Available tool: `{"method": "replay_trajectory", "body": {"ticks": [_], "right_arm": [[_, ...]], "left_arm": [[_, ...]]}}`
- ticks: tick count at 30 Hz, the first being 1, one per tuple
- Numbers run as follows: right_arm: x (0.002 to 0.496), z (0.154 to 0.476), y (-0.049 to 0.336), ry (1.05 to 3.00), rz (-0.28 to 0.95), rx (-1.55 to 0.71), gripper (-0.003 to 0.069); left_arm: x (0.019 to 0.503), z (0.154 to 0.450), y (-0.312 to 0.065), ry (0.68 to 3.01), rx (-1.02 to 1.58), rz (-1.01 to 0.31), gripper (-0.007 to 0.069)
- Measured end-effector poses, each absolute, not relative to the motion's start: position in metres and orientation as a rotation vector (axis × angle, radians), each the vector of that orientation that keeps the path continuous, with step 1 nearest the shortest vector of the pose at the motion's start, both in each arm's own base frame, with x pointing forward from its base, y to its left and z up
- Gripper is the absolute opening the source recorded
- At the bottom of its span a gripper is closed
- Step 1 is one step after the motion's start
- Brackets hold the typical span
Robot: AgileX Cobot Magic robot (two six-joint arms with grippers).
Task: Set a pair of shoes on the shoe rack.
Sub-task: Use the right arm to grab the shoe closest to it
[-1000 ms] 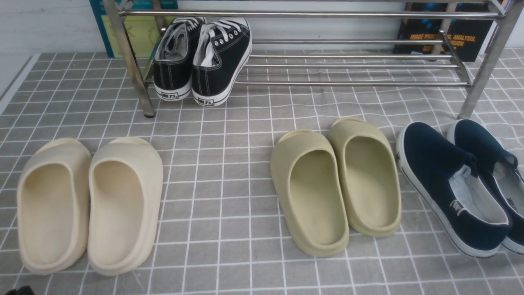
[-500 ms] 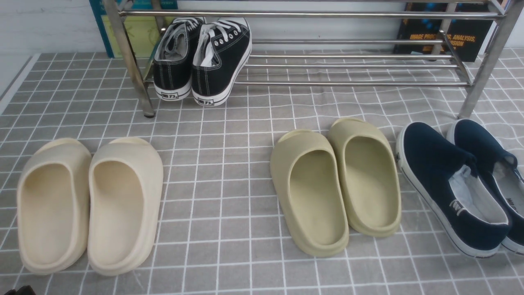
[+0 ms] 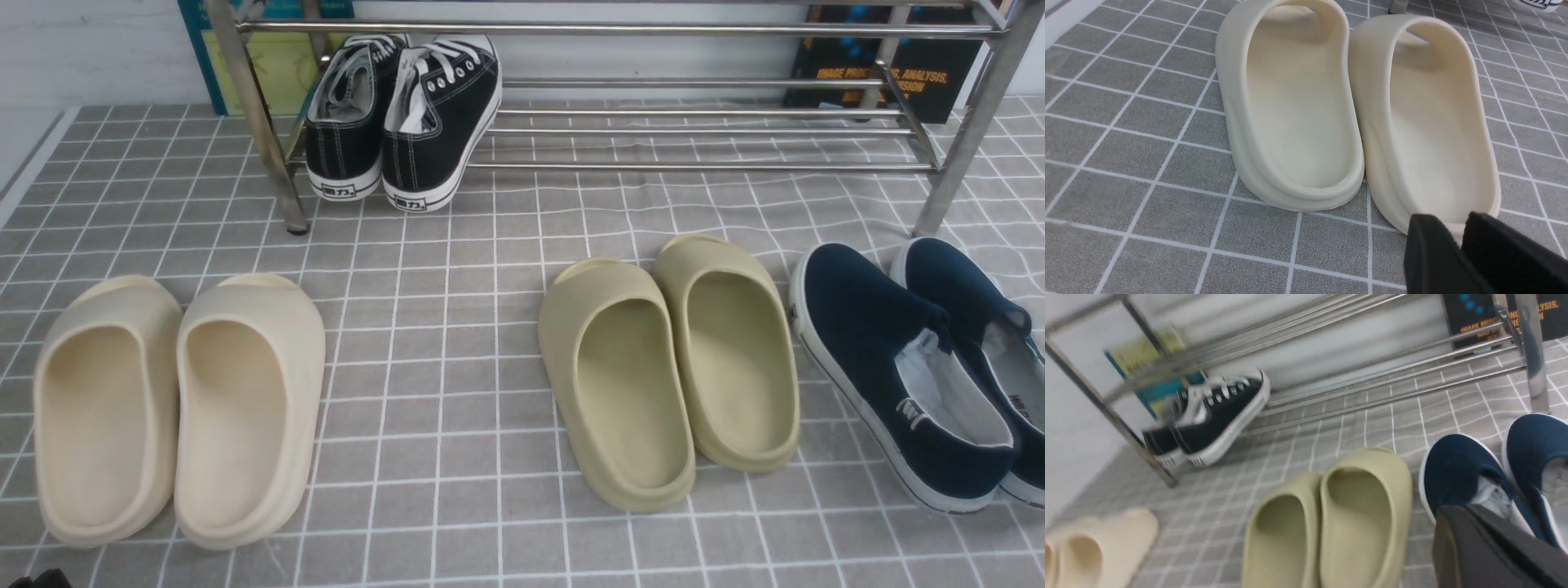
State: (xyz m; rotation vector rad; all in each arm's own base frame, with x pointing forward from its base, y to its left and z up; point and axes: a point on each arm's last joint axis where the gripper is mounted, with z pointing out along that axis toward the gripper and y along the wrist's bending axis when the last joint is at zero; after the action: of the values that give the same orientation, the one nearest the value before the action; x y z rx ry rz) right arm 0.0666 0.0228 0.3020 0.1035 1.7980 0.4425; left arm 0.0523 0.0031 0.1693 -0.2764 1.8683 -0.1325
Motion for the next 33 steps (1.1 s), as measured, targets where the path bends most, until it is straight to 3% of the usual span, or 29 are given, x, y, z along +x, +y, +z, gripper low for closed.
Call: {"method": "replay_trajectory", "body": {"ticks": [4, 5, 9, 17, 21, 29, 33], "right_arm": [[0.087, 0.333, 0.021, 2.045, 0.294, -0.067, -0.0003], [0.099, 0.339, 0.018, 2.184, 0.232, -0.127, -0.0003], [0.132, 0.338, 0.015, 2.474, 0.146, -0.25, -0.0002], [0.186, 0.322, 0.044, 2.652, 0.043, -0.546, 0.0025], [0.216, 0.308, 0.056, 2.75, -0.026, -0.531, 0.0106], [0.27, 0.252, 0.072, 2.914, -0.053, -0.509, 0.0409], [0.285, 0.226, 0.077, 2.953, -0.056, -0.515, 0.0454]], "left_arm": [[0.052, 0.169, 0.003, 1.868, -0.276, -0.132, 0.0137], [0.052, 0.169, 0.003, 1.868, -0.276, -0.132, 0.014], [0.052, 0.169, 0.003, 1.868, -0.276, -0.132, 0.0144], [0.052, 0.169, 0.003, 1.868, -0.276, -0.132, 0.0148], [0.052, 0.169, 0.003, 1.868, -0.276, -0.132, 0.0153], [0.052, 0.169, 0.003, 1.868, -0.276, -0.132, 0.0155], [0.052, 0.169, 0.003, 1.868, -0.276, -0.132, 0.0161]]}}
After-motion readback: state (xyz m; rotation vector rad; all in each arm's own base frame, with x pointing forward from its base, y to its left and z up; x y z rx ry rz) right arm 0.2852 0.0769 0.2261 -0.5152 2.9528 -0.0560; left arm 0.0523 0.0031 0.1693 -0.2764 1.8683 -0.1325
